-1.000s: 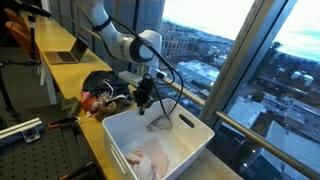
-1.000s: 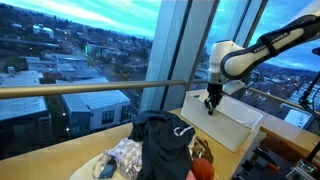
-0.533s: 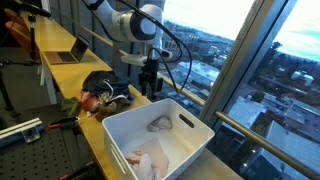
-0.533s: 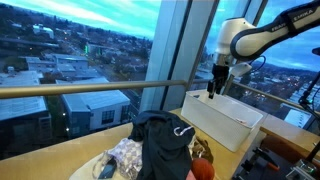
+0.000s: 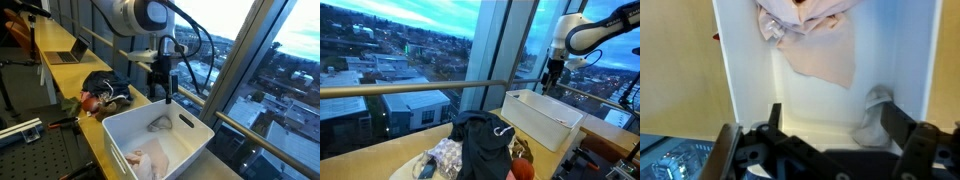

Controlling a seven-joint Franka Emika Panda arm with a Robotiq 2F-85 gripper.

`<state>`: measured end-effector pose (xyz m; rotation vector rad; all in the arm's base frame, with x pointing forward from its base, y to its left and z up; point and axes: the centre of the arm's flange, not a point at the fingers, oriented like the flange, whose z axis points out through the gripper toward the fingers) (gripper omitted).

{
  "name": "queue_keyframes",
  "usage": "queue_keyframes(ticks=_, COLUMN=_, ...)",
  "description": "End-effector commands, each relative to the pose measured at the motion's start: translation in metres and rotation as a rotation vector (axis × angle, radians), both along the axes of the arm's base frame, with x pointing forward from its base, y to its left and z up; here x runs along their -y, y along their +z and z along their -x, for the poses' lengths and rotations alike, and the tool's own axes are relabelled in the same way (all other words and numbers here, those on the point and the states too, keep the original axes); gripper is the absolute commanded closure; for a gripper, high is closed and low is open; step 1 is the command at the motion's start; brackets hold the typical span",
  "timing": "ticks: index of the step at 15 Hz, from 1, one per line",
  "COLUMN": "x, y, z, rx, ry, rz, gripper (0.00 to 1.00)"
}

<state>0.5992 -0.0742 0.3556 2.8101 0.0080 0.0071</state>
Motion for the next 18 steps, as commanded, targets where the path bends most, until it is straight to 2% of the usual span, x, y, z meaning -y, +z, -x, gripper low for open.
queue_keyframes(ticks=1, x=0.048, y=-0.047, z=0.011, rx=-0.028, ry=-0.004, rz=-0.014, gripper=0.0)
queue_keyframes(ticks=4, x=0.072, y=-0.097, z=0.019, rx=-0.069, ry=-0.016, rz=-0.037, gripper=0.0)
queue_keyframes(ticks=10, x=0.09, y=-0.192, z=0.032, rx=-0.178, ry=-0.026, rz=-0.047, gripper=0.0)
queue_keyframes(ticks=14, x=0.09, y=-0.236, z=0.042, rx=-0.251, ry=-0.027, rz=-0.052, gripper=0.0)
queue_keyframes(ticks=17, x=0.096, y=-0.255, z=0.049, rx=-0.289, ry=-0.034, rz=-0.051, gripper=0.0)
queue_keyframes(ticks=18, x=0.098, y=-0.257, z=0.052, rx=-0.296, ry=-0.039, rz=-0.053, gripper=0.05)
